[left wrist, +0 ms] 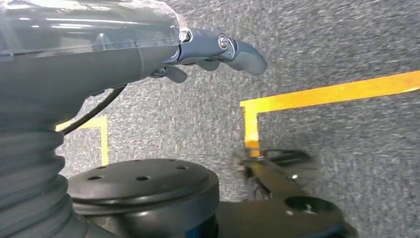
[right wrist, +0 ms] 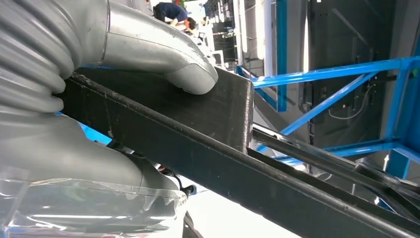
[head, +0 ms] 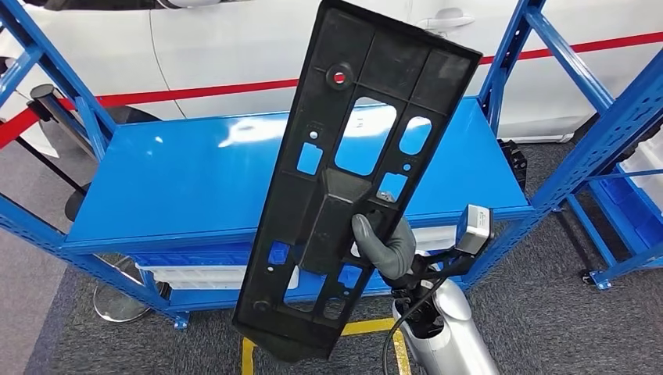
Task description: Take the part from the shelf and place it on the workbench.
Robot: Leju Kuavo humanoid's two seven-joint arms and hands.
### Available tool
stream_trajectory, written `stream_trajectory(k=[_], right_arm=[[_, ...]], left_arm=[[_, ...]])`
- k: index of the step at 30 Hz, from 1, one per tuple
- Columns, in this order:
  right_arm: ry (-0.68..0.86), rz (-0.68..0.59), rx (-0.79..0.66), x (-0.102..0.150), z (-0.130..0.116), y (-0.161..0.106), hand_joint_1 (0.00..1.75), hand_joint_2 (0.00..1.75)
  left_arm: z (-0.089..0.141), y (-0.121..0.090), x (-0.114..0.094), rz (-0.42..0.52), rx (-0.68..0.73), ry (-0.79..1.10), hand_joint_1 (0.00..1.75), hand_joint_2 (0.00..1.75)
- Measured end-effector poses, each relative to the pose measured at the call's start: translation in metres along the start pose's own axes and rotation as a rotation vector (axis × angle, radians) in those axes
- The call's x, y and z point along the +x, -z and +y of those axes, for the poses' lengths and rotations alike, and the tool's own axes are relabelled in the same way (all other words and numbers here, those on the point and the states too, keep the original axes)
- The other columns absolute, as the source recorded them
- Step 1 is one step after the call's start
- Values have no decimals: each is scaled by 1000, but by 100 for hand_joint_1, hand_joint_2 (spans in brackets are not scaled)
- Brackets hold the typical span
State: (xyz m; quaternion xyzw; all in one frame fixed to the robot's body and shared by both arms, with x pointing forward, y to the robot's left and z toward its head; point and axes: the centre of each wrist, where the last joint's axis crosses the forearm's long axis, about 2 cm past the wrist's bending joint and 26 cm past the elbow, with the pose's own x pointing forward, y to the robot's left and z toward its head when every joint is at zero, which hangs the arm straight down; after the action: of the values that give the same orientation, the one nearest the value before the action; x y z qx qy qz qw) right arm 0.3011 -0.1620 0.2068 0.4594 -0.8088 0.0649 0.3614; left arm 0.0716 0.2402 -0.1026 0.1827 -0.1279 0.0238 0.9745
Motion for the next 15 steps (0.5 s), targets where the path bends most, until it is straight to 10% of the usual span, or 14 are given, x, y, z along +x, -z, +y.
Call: stream_trajectory(k=[15], right_arm=[[-6, -18, -22, 1, -5, 0, 175, 175]], left_arm=[[2, 2, 5, -1, -17, 8, 0, 175]])
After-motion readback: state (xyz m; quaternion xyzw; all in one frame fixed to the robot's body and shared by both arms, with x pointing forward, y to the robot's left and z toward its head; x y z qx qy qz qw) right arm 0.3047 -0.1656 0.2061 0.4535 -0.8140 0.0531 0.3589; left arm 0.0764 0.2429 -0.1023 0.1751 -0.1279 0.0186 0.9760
